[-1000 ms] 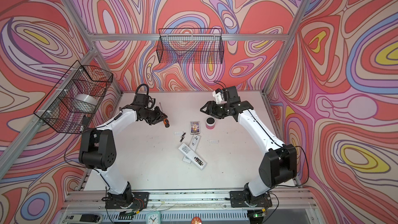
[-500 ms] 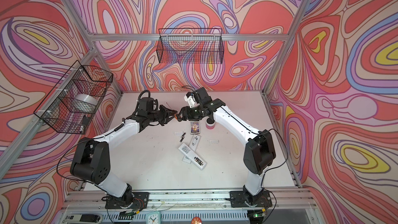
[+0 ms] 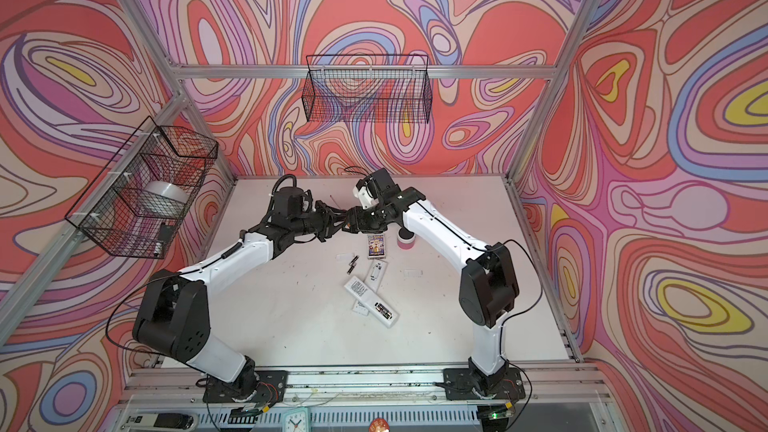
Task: Unload the batteries from the remote control
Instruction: 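Grasp the screwdriver handle with the right gripper while the left gripper releases it, then hold the screwdriver up with the right gripper while the left gripper hovers open beside it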
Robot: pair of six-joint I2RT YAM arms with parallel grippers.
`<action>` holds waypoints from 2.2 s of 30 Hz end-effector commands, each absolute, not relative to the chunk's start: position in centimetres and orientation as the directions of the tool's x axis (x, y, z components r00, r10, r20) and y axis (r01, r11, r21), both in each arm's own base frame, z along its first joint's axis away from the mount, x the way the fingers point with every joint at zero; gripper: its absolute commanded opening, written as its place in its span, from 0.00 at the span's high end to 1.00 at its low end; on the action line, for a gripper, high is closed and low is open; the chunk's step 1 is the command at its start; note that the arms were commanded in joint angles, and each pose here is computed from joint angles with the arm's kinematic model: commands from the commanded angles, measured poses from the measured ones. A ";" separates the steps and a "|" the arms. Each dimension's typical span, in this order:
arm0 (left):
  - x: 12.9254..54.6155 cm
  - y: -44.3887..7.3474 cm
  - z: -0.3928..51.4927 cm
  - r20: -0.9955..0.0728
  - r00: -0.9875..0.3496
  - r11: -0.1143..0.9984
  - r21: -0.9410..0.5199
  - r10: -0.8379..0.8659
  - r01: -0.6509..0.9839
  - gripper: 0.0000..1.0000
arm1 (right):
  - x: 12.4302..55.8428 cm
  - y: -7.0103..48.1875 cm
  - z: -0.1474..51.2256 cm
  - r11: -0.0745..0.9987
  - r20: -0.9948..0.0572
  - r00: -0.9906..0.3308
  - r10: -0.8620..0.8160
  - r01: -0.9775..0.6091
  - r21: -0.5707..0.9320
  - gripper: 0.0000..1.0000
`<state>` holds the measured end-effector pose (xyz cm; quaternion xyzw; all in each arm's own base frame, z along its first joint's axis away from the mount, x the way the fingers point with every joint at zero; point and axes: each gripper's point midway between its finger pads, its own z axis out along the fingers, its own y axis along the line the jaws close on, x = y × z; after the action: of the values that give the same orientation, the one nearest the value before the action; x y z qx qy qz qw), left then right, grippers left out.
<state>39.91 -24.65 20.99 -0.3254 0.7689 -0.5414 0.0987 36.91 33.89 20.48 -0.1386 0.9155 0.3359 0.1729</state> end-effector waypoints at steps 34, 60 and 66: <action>38.4 -20.2 27.0 -0.186 -0.925 0.286 -0.954 -0.330 0.090 0.00 | 31.2 28.3 26.6 0.384 -0.198 -0.955 -0.222 -0.272 0.882 0.95; 40.4 -22.1 30.9 -0.115 -0.968 -0.035 -0.991 -0.221 0.125 0.53 | 29.5 29.0 28.8 0.230 -0.186 -0.950 -0.251 -0.245 0.942 0.96; 40.5 -22.1 30.5 -0.101 -0.971 -0.045 -0.993 -0.216 0.113 0.80 | 30.0 29.1 28.4 0.246 -0.187 -0.951 -0.246 -0.247 0.937 0.96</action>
<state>41.04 -21.95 29.58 -0.0640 0.6918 -0.7105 0.1118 29.42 28.88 28.60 -0.1546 0.7881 0.5958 -0.0032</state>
